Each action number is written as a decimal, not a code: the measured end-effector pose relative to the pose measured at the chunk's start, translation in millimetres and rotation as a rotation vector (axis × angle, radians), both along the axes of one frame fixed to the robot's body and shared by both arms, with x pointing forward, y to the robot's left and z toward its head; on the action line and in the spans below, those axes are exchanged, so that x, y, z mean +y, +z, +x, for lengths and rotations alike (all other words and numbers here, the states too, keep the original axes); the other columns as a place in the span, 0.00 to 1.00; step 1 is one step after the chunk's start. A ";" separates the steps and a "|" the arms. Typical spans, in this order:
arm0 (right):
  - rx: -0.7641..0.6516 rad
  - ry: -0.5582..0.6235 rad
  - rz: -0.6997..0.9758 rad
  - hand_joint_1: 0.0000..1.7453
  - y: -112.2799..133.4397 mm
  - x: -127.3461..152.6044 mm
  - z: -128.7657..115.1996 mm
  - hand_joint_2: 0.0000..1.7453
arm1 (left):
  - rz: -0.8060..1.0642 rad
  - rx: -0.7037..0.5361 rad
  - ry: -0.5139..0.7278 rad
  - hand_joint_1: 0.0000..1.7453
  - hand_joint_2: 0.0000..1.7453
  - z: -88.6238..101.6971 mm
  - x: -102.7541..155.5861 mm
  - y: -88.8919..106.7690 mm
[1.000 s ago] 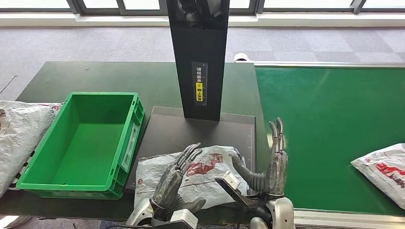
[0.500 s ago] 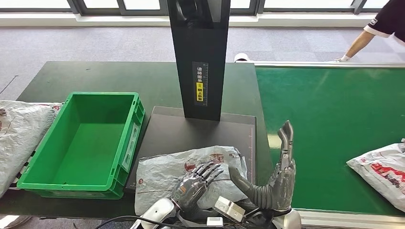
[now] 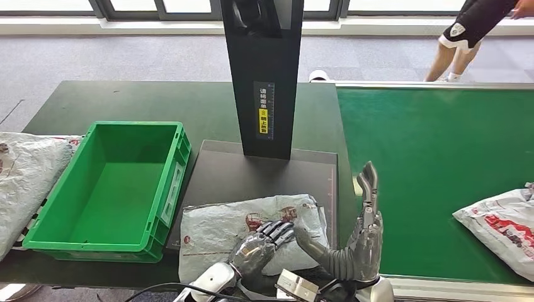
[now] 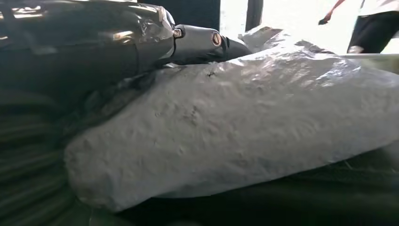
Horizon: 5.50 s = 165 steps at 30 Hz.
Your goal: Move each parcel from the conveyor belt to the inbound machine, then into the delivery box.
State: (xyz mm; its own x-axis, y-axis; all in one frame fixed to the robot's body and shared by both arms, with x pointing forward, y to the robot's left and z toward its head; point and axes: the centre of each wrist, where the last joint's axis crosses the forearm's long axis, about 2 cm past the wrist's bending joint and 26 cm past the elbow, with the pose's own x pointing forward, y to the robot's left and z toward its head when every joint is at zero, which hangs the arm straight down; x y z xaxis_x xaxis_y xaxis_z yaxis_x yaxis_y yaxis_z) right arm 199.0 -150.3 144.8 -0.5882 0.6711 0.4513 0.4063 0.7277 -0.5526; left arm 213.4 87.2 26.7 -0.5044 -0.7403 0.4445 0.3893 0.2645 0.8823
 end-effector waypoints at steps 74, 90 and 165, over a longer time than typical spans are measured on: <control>0.006 0.220 0.079 0.00 -12.5 3.4 -18.1 1.00 | -0.254 -0.939 0.857 1.00 1.00 158.4 270.8 185.8; 0.020 0.213 0.058 0.00 -9.9 5.0 -14.9 1.00 | -0.157 -0.633 1.033 1.00 1.00 191.6 312.1 146.2; 0.155 -0.009 0.055 0.00 -40.0 -33.1 0.6 1.00 | -1.403 -0.229 0.199 0.00 0.00 13.1 120.9 106.5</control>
